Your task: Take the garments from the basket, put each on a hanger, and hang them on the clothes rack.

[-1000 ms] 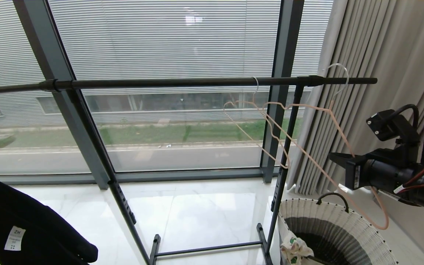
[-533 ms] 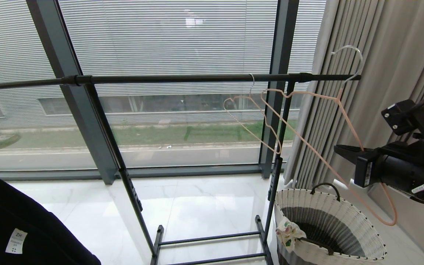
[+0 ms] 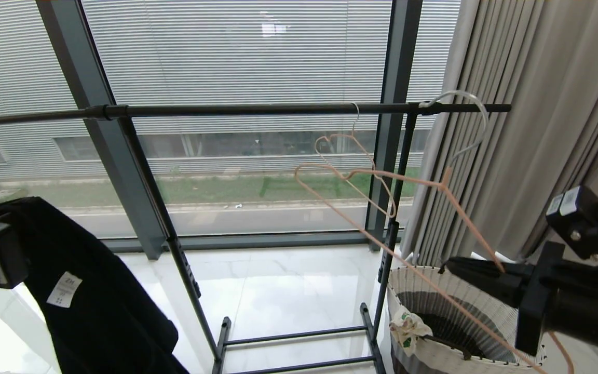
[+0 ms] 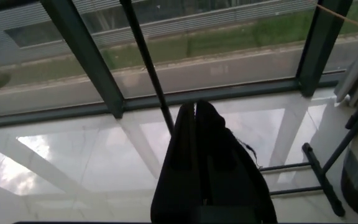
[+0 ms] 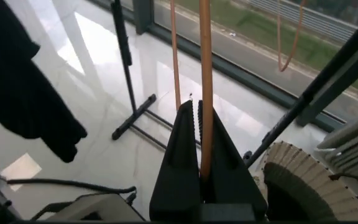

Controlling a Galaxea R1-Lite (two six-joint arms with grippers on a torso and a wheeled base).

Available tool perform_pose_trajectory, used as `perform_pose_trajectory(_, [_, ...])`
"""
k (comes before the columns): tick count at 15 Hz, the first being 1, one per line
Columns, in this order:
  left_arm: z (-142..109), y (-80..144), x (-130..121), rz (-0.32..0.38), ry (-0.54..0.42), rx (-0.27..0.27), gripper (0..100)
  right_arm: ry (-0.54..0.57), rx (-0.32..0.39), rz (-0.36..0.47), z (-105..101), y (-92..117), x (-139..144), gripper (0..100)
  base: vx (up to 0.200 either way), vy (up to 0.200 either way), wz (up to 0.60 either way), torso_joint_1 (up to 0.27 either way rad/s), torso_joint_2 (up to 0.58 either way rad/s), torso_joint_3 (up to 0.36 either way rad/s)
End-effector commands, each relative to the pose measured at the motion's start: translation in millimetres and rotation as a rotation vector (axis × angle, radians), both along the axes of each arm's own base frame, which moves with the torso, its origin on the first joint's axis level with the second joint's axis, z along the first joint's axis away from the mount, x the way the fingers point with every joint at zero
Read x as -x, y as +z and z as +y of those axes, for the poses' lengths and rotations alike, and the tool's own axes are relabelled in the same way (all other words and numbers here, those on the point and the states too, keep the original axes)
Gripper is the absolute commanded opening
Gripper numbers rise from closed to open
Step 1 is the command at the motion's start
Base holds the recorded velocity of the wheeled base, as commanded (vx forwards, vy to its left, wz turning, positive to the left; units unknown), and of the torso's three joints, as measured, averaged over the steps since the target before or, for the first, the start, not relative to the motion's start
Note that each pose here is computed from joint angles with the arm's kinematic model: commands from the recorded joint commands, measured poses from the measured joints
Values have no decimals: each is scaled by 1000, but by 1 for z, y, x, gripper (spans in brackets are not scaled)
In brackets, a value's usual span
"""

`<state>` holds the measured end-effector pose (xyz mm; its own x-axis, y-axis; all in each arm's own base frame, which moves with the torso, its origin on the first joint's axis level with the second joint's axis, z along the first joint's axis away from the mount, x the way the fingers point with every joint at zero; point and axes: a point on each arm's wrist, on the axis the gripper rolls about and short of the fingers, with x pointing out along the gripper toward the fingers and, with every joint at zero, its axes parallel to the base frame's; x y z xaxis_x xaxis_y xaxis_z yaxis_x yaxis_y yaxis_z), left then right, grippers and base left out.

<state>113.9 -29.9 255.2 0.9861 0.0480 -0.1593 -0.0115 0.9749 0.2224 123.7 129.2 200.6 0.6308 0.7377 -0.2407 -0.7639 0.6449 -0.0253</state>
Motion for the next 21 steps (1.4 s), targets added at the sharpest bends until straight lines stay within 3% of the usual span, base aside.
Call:
perform_pose_trajectory(1, [-20,-9,-34,64,-43,3,0,180,62,3,9,-17,30,0,0,0,0,0,0,0])
perform_pose_trajectory(3, [-39,-14,-48,66,-51,47,0,230,72,9,16,-19,36,0,0,0,0,0,0,0])
perform_pose_trajectory(5, [-66,-23,-69,34,11,82,0,266,75,10,20,-19,40,0,0,0,0,0,0,0])
perform_pose_trajectory(8, [-89,-31,-78,50,-43,71,0,312,81,12,26,-21,46,0,0,0,0,0,0,0])
perform_pose_trajectory(13, [-91,-26,-81,39,-48,72,0,296,93,29,31,-24,42,0,0,0,0,0,0,0])
perform_pose_trajectory(18, [-90,-19,-73,21,-139,38,0,239,50,4,41,-24,25,0,0,0,0,0,0,0])
perform_pose_trajectory(21, [-89,-18,-73,18,-139,35,0,218,-4,37,53,-18,18,0,0,0,0,0,0,0])
